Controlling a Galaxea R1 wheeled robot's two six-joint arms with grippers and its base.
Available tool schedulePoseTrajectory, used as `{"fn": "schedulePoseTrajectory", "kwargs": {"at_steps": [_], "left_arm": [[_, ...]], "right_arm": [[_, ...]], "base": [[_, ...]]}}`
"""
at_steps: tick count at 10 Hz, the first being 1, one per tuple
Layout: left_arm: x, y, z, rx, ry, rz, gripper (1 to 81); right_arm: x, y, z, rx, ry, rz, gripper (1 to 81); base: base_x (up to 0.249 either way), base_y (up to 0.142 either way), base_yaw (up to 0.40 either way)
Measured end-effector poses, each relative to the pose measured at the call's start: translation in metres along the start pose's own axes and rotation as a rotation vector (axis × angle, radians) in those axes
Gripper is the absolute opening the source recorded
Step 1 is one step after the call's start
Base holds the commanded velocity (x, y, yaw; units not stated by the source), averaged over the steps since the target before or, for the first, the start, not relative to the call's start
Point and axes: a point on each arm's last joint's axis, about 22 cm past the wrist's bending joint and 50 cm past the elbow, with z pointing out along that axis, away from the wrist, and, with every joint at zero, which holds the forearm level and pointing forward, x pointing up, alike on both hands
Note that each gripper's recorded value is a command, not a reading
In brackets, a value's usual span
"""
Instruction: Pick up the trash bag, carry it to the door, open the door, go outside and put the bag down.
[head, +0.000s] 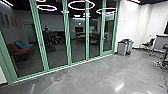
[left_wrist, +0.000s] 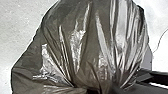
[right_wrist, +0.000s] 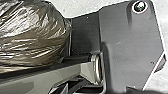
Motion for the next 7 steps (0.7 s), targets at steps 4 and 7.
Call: {"fn": "schedulePoseTrajectory", "kwargs": {"at_steps": [4, 7], "left_arm": [[0.0, 0.0, 0.0, -0.001, 0.0, 0.0, 1.0], [-0.001, -0.005, -0.002, 0.007, 0.002, 0.001, 1.0]], "right_arm": [[0.001, 0.012, -0.001, -0.027, 0.001, 0.0, 81.1], [-0.001, 0.017, -0.003, -0.036, 0.001, -0.001, 81.1]], "base": [[0.019, 0.0, 0.0], [0.091, 0.0, 0.0]]}}
